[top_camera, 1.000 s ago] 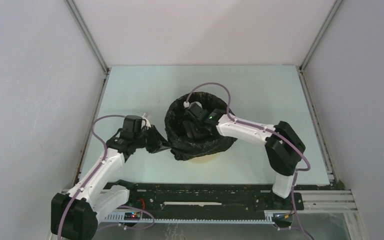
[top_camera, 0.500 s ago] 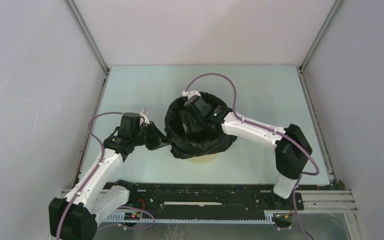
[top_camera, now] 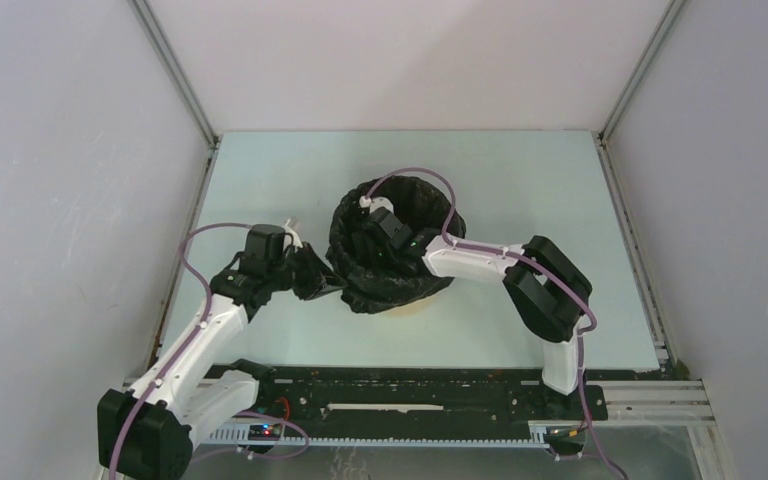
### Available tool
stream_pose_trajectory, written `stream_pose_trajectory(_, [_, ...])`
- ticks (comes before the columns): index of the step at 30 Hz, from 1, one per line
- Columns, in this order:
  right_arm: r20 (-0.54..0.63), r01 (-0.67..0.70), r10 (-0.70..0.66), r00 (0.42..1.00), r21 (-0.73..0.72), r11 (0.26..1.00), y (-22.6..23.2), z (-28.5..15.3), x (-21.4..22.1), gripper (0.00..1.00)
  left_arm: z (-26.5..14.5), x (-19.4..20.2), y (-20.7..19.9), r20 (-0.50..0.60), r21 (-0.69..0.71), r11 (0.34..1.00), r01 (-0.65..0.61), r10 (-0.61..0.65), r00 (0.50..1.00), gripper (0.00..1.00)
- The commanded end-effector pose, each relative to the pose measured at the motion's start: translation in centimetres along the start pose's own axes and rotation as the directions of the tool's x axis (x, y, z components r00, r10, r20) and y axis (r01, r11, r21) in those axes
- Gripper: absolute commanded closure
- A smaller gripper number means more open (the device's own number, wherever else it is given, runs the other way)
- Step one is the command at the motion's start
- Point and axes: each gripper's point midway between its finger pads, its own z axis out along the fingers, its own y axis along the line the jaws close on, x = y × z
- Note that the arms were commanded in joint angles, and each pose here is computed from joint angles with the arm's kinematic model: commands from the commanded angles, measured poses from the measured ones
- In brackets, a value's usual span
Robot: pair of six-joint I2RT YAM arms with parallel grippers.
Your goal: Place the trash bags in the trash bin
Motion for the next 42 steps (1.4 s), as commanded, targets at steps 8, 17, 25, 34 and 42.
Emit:
stream_pose_trajectory(8, [-0.061, 0.081, -0.078, 0.995, 0.046, 0.996, -0.1, -6.1, -2.9, 0.11, -1.0, -1.8, -2.8, 0.053, 0.052, 0.996, -0.070, 0.068, 0.996, 0.79])
stream_pose_trajectory(17, [-0.092, 0.185, -0.175, 0.980, 0.106, 0.977, -3.5, -7.5, -3.6, 0.12, -1.4, -0.8, -1.8, 0.030, 0.025, 0.995, -0.099, 0.098, 0.995, 0.69])
stream_pose_trajectory(25, [-0.128, 0.198, -0.174, 0.976, 0.214, 0.957, -7.8, -2.8, -1.5, 0.12, -2.8, 0.0, -1.0, 0.046, -0.001, 0.993, -0.122, 0.122, 0.992, 0.55])
stream_pose_trajectory(34, [-0.235, 0.188, -0.132, 0.963, 0.236, 0.953, -8.2, 0.3, 3.0, 0.13, -4.5, 0.6, -0.7, 0.073, -0.017, 0.990, -0.141, 0.142, 0.987, 0.45])
stream_pose_trajectory(42, [-0.147, 0.191, -0.165, 0.975, 0.185, 0.964, -5.2, -5.1, -2.1, 0.13, -4.4, 0.5, -1.2, 0.057, 0.000, 0.989, -0.150, 0.150, 0.987, 0.40])
